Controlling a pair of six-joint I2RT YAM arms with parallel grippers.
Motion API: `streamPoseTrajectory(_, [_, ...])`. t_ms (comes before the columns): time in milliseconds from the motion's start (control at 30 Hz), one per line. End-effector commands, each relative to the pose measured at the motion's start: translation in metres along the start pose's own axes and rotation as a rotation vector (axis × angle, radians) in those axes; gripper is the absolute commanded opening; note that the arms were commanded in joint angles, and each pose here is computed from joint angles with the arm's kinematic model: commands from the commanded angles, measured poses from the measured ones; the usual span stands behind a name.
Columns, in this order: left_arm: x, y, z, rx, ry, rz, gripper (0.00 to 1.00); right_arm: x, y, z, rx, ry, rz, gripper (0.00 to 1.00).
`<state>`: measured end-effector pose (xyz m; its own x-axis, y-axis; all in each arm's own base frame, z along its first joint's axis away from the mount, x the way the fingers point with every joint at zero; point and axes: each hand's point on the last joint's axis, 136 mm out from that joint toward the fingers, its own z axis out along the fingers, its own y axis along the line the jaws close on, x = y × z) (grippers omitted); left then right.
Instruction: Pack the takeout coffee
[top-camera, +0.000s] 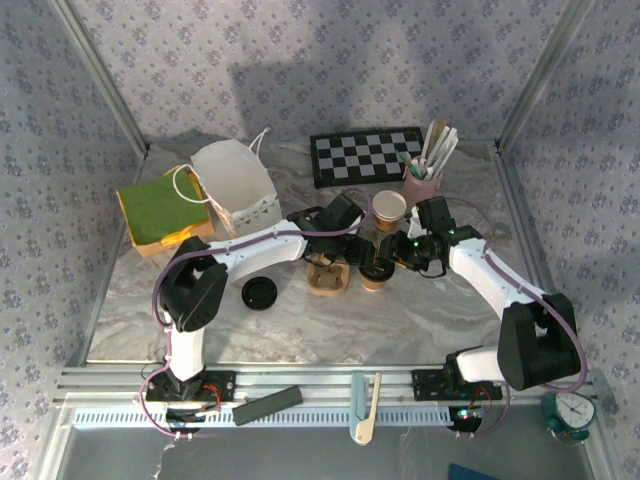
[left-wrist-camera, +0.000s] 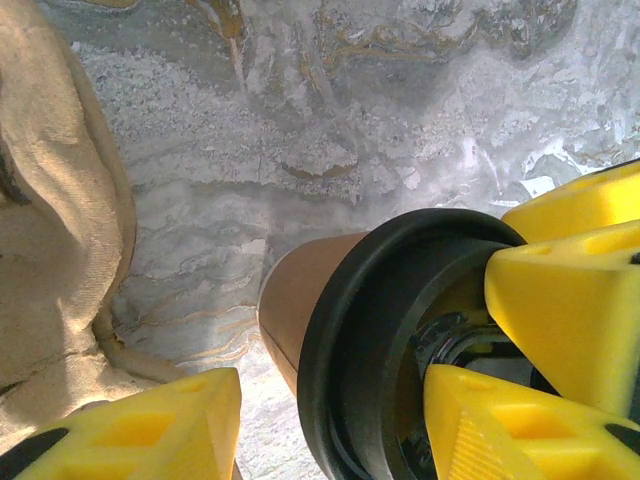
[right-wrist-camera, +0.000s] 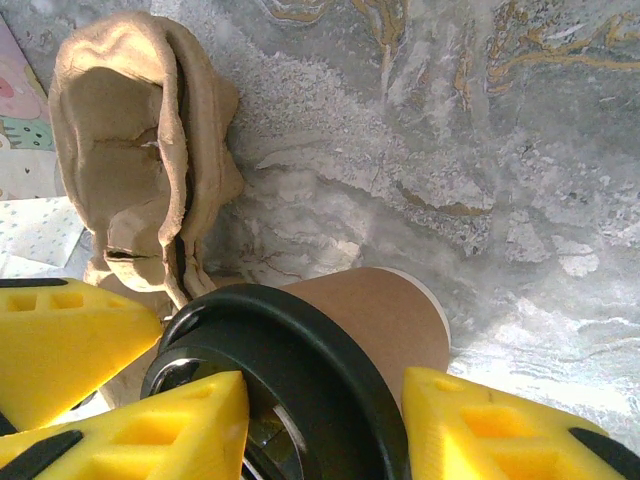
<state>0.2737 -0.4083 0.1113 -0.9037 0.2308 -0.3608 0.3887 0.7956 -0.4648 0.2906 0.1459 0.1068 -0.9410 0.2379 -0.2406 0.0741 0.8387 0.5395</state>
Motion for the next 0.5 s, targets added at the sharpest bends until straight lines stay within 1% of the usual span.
streamPoseTrajectory(0, [0.053, 0.046, 0.025, -0.147, 0.176, -0.038, 0.50, 0.034, -0.029, 0.006, 0.118, 0.121, 0.028, 0.44])
streamPoseTrajectory(133, [0.050, 0.043, 0.022, -0.144, 0.165, -0.036, 0.50, 0.019, -0.001, -0.013, 0.053, 0.064, -0.018, 0.50])
streamPoseTrajectory(233, [0.045, 0.040, 0.020, -0.140, 0.150, -0.034, 0.50, 0.014, 0.015, -0.026, 0.007, 0.034, -0.034, 0.55])
streamPoseTrajectory(333, [0.042, 0.038, 0.019, -0.138, 0.145, -0.031, 0.50, 0.021, 0.021, -0.031, -0.021, 0.043, -0.026, 0.60])
streamPoseTrajectory(400, [0.041, 0.037, 0.019, -0.138, 0.145, -0.031, 0.50, 0.029, 0.017, -0.031, -0.015, 0.063, -0.021, 0.64])
streamPoseTrajectory(467, [0.041, 0.037, 0.020, -0.138, 0.146, -0.030, 0.50, 0.037, 0.012, -0.031, -0.004, 0.080, -0.013, 0.66])
